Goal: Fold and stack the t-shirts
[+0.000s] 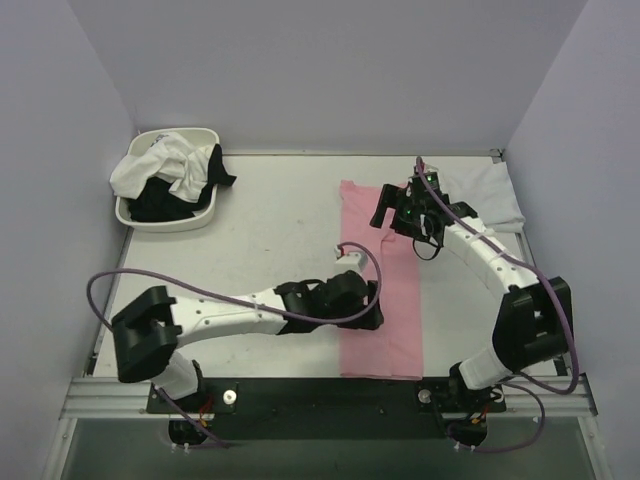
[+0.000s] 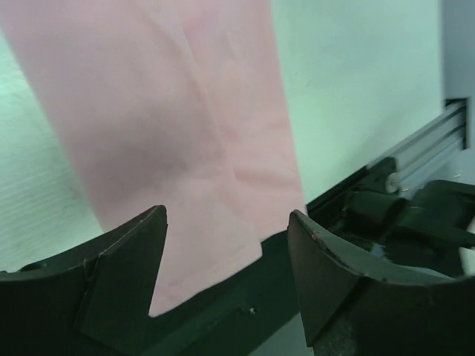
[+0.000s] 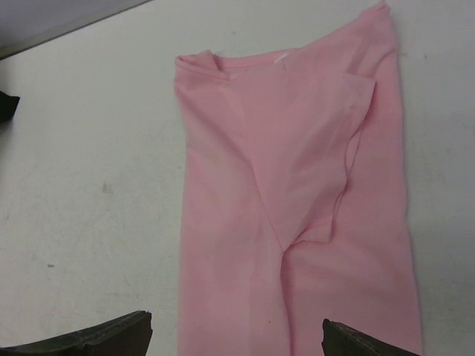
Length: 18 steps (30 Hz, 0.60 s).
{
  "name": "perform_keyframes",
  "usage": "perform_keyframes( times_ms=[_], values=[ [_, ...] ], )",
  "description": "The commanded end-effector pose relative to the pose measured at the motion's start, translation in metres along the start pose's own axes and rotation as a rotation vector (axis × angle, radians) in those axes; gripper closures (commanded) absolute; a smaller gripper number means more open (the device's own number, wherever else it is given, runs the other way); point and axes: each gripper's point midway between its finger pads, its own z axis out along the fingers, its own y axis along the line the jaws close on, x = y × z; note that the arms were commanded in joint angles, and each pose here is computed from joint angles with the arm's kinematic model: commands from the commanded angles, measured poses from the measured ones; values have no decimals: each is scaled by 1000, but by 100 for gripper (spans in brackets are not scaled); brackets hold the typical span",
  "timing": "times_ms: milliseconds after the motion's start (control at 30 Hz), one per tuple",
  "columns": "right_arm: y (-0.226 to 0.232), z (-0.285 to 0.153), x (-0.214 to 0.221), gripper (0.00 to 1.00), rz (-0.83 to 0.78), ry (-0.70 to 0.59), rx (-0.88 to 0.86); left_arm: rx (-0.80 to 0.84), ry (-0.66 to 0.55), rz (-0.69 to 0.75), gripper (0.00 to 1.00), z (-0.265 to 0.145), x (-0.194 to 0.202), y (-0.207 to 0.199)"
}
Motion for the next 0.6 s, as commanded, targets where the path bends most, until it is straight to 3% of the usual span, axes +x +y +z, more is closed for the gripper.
perform_keyframes(
  times_ms=[0,133,333,567],
  values=[
    [23,26,8,0,60,52,-113,-45,-174,-11,24,-66,-67,23],
    [35,42,30,0,99,116,-182,-70,-242,-98,24,-102,-91,69],
    [32,55,54,0,136,168,-209,-130,-287,-179,24,-125,-104,125],
    [22,56,81,0,156,195,-189,-133,-282,-219,24,-125,-107,144]
  ],
)
